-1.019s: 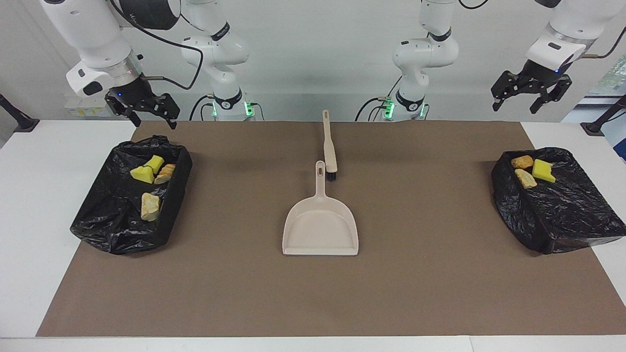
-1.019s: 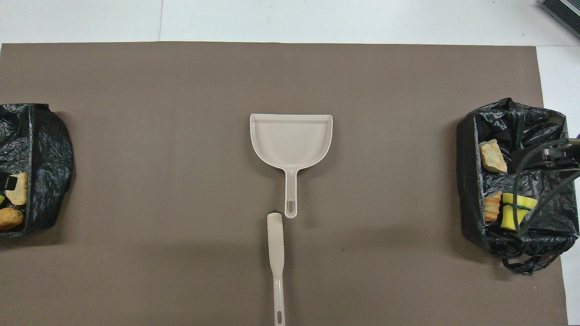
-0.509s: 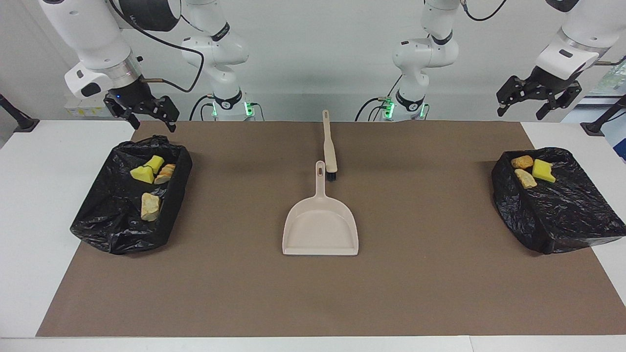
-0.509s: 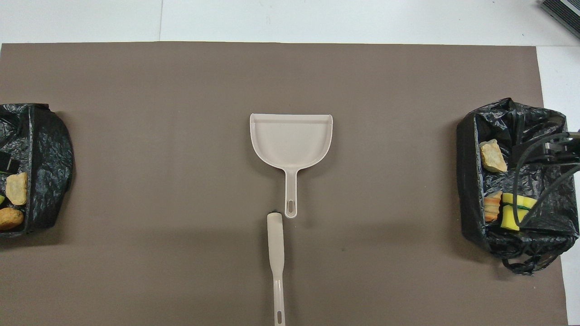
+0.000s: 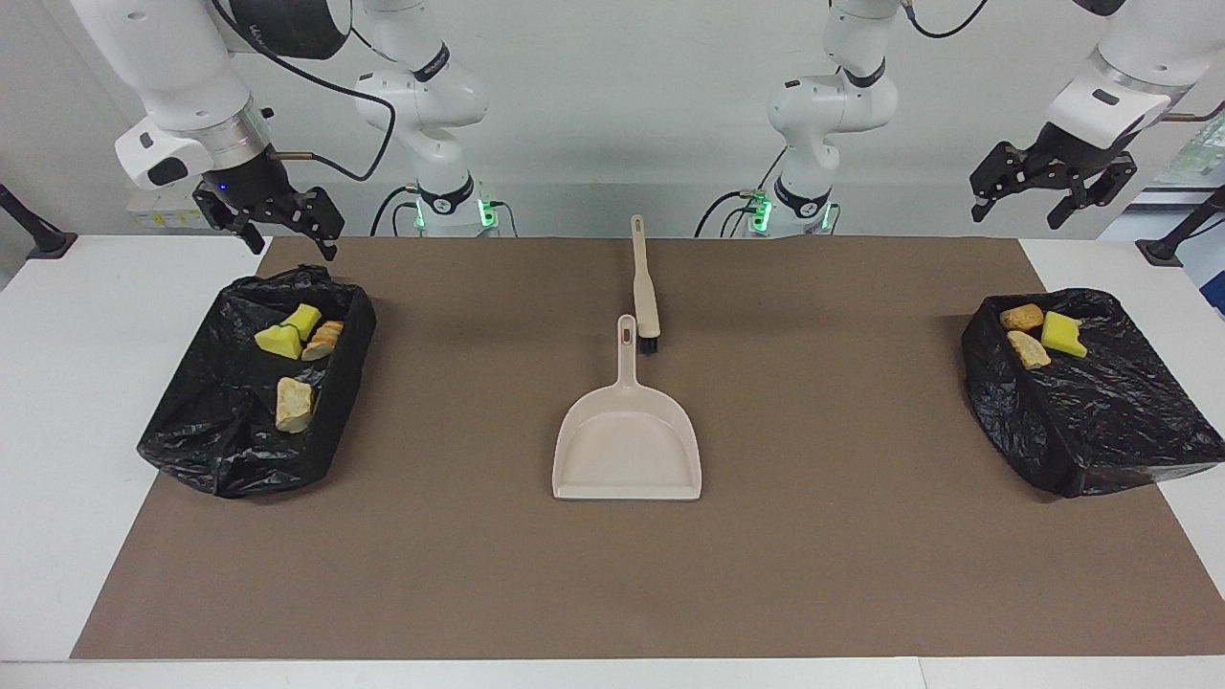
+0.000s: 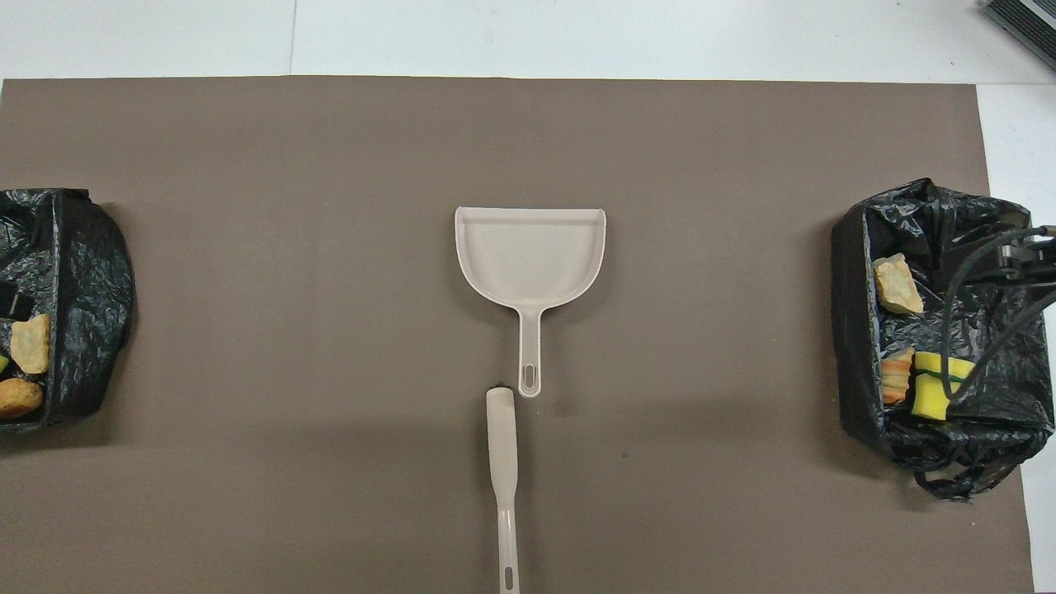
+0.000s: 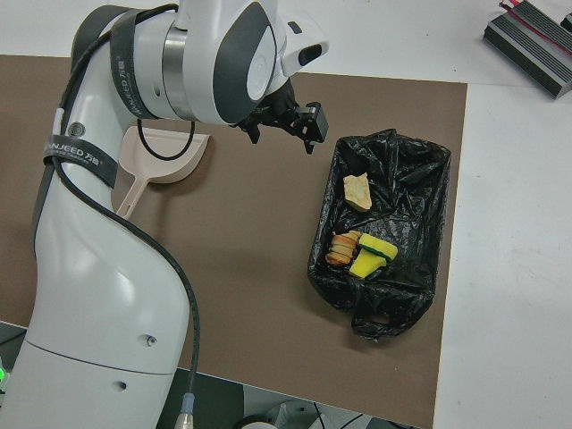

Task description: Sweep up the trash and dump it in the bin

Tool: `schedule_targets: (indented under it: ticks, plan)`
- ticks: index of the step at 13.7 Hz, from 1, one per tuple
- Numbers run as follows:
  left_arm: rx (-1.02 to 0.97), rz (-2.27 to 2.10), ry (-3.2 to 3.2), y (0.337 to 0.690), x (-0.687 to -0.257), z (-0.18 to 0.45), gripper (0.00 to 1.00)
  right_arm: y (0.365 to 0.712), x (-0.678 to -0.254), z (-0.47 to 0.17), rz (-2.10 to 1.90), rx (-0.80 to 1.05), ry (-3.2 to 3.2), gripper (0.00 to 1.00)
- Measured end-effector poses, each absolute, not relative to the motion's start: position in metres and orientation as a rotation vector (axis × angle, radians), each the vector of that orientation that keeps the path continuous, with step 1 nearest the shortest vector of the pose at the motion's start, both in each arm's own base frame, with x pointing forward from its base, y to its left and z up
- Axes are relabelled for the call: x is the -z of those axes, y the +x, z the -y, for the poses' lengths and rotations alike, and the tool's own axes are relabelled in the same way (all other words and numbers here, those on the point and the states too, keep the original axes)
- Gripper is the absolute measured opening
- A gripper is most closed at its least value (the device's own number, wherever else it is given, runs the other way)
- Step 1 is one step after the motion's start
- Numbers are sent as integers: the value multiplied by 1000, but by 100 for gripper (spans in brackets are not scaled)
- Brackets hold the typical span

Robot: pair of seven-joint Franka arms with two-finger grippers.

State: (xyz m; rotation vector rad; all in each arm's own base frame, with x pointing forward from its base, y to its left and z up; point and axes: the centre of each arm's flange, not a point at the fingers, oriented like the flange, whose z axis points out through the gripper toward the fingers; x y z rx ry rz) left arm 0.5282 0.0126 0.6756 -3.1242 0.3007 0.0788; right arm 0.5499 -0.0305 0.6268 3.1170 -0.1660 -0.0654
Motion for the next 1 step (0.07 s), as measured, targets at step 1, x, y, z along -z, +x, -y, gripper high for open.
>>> schedule_targets:
  ticks: [1]
  plan:
    - [-78, -301, -3124, 528, -676, -13, 100, 551, -626, 28, 160, 66, 3117, 100]
